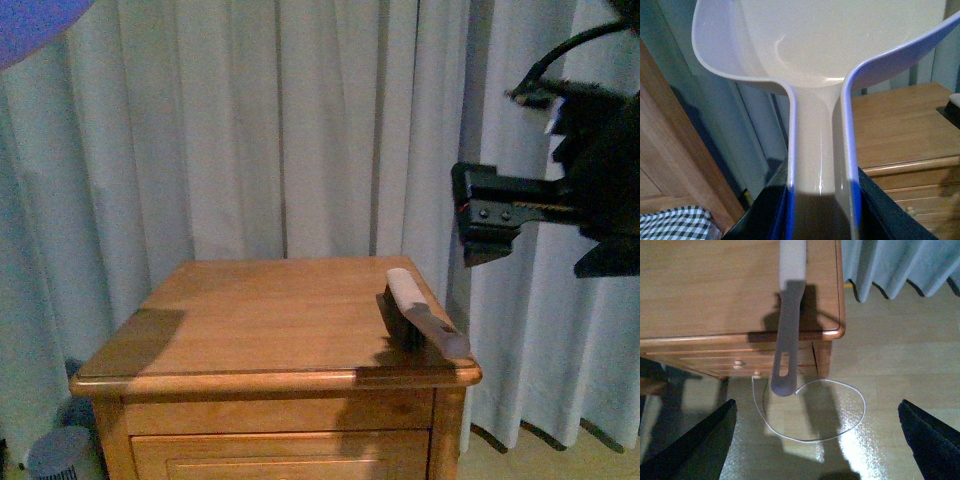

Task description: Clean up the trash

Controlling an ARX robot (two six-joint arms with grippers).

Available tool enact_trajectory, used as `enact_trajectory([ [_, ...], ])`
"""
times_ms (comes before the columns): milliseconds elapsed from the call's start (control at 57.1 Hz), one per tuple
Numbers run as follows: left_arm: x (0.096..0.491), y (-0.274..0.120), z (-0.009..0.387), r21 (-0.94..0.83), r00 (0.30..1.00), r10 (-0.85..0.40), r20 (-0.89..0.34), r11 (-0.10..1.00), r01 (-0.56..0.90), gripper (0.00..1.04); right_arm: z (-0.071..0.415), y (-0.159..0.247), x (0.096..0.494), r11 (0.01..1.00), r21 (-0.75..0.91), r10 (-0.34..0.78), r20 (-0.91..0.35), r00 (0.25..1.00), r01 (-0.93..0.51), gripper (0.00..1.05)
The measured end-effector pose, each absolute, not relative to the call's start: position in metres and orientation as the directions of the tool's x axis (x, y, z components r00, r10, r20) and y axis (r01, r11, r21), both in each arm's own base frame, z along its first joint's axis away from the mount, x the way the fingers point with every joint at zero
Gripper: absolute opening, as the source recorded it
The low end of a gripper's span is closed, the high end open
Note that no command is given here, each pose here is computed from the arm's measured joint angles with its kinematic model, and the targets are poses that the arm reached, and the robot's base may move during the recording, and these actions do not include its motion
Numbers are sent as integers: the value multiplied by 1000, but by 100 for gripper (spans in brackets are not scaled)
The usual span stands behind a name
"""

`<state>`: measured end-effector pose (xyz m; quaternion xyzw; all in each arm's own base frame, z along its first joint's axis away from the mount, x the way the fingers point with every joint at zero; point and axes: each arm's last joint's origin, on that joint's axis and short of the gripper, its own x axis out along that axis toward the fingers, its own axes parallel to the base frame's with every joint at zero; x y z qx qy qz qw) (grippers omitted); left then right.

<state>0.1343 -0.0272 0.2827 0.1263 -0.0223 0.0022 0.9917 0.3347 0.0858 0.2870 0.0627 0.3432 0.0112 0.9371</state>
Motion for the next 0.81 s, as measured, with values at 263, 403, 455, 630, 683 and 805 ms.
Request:
enact_trajectory([
  [263,134,-27,283,250,999,-2,45,968,-10,29,255,98,384,990,100,5,-724,690,99,97],
  [403,134,-27,283,250,999,-2,45,968,-10,29,242,105,404,987,101,-11,-737,675,125,97],
  [455,134,-27,283,250,999,-2,45,968,-10,29,238,107,411,986,102,-14,-742,670,133,97],
  [630,134,-27,283,250,999,-2,45,968,-10,29,223,118,431,982,115,-11,-751,660,147,97],
  [683,134,-27,283,250,999,-2,45,968,-9,29,219,123,437,982,117,-9,-754,657,148,97],
  [805,134,-27,283,250,999,-2,45,968,-10,29,213,130,444,983,113,-9,-761,649,146,97],
])
